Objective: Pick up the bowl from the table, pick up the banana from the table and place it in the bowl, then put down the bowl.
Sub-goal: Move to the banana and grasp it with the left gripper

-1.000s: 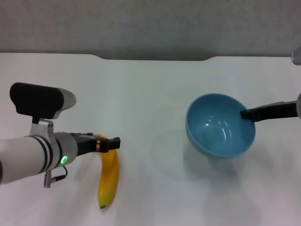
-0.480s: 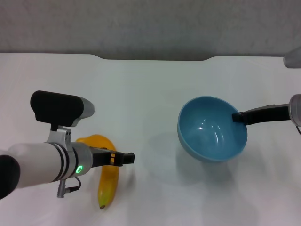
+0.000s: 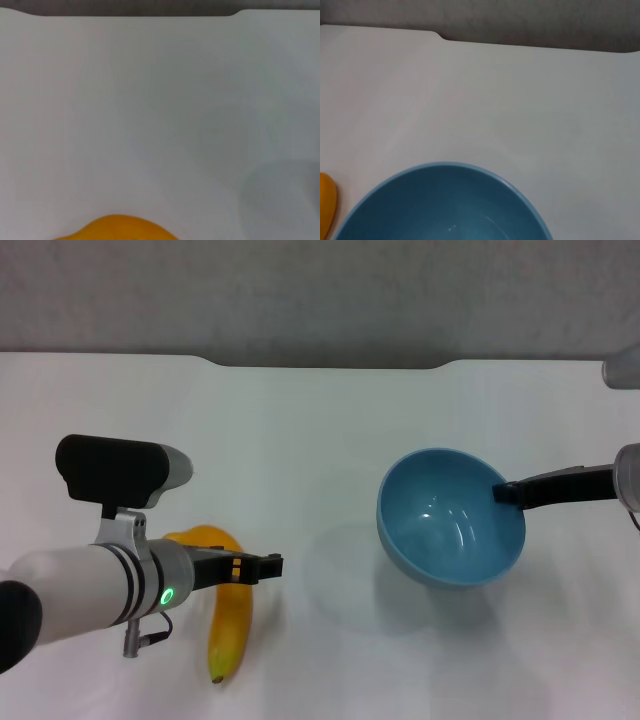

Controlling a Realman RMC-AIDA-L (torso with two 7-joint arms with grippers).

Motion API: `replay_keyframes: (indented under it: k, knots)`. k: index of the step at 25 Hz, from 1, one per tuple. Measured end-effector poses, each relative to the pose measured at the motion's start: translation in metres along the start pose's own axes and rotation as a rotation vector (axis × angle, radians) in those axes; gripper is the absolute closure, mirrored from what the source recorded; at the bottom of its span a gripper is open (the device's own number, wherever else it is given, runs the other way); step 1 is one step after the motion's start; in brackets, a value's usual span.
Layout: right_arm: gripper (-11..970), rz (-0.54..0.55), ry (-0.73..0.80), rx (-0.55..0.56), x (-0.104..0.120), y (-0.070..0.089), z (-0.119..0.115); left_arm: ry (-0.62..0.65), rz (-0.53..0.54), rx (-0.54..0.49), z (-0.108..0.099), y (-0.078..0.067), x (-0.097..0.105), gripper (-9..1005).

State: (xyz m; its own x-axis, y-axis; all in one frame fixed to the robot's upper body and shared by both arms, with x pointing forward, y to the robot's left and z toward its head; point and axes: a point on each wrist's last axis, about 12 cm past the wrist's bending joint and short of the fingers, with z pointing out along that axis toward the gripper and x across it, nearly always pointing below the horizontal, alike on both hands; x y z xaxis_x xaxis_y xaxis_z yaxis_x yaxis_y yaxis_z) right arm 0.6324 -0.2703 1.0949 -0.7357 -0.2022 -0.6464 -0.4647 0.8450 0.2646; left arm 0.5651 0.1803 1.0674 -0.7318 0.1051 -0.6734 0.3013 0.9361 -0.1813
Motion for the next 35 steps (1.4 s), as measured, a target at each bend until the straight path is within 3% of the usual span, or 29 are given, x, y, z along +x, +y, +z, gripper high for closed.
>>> replay_keyframes:
  k: [14,28,35]
  knots:
    - [922,-0.022,-0.007,-0.028,-0.002,0.009,0.004,0.021,-0.054,-0.045,0.007,0.018,0.014,154]
    - [922,-0.022,-0.009,-0.028,-0.003,0.009,0.004,0.034,-0.060,-0.059,0.010,0.022,0.016,201]
    - [922,-0.022,-0.009,-0.028,-0.002,0.009,0.004,0.036,-0.061,-0.060,0.010,0.023,0.017,345]
